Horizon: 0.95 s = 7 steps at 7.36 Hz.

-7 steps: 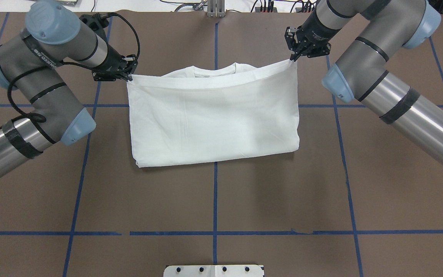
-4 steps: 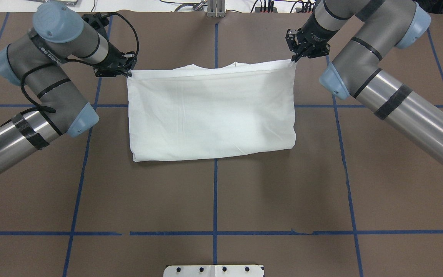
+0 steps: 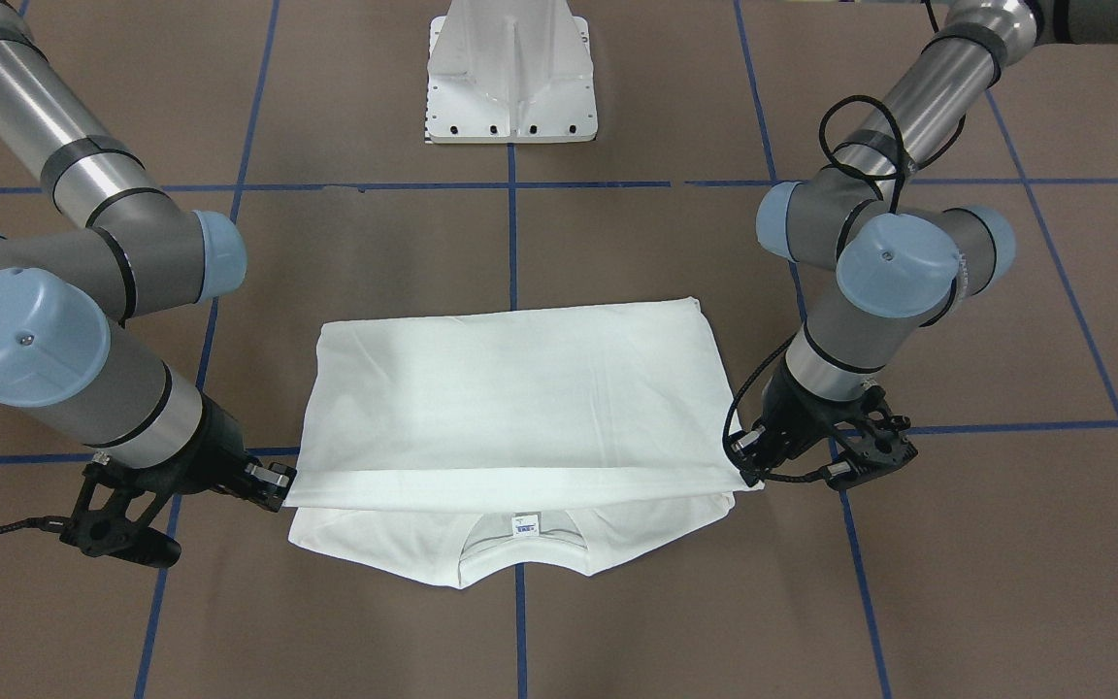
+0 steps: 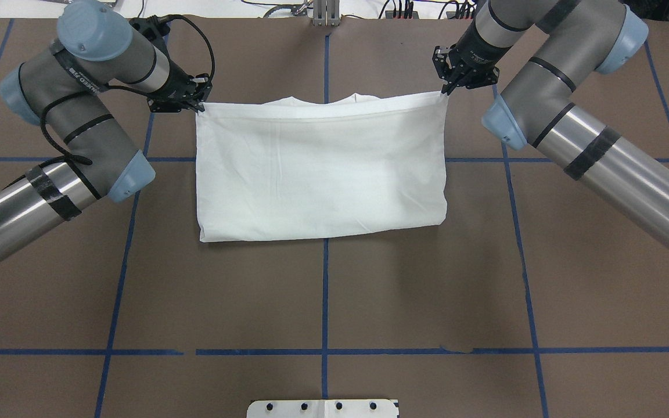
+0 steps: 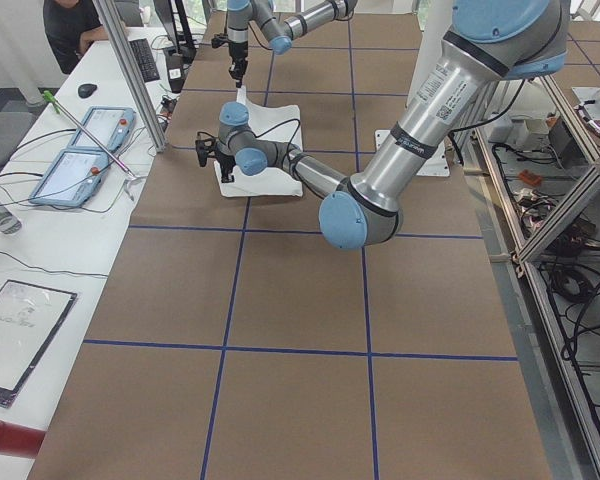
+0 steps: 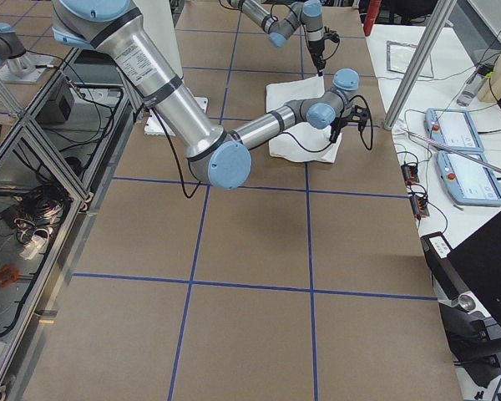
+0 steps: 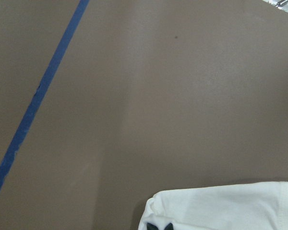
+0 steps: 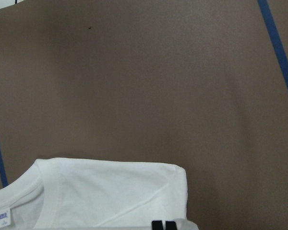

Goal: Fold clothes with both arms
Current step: 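Carry the hem with both grippers farther toward the collar, then lower the hem onto the collar and open both grippers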

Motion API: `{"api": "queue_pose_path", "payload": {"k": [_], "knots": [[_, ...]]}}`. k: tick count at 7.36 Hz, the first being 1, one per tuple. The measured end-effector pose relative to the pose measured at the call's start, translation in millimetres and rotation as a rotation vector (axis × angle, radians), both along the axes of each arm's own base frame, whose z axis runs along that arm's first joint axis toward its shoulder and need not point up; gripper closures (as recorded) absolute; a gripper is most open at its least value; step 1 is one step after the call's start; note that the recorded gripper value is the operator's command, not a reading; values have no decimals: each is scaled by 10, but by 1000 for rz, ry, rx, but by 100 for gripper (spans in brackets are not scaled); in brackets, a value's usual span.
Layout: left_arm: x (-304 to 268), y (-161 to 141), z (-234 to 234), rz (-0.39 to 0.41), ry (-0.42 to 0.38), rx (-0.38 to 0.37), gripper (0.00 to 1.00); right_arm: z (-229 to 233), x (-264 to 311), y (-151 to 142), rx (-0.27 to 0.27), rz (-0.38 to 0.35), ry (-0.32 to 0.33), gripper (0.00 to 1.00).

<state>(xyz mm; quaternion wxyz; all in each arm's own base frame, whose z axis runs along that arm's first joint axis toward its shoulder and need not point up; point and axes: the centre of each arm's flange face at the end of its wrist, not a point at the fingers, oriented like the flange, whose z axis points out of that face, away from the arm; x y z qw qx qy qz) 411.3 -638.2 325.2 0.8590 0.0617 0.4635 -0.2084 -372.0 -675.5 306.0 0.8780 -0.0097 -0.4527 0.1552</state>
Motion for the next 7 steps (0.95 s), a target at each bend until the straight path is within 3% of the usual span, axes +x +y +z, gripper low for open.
{"api": "queue_pose_path", "payload": {"k": [2, 3, 4, 5, 7], "knots": [[7, -6, -45, -2, 3, -6, 100, -79, -21, 13, 9, -2, -7, 100], [6, -4, -49, -3, 3, -7, 92, -117, -42, 21, 14, -5, -10, 89], [5, -4, -54, -3, 3, -7, 30, -136, -52, 24, 17, -6, -11, 1], [6, -3, -55, -3, 3, -6, 0, -148, -65, 28, 19, -7, -11, 0], [7, -3, -61, -6, 0, -3, 0, -138, -83, 32, 23, -9, -7, 0]]}}
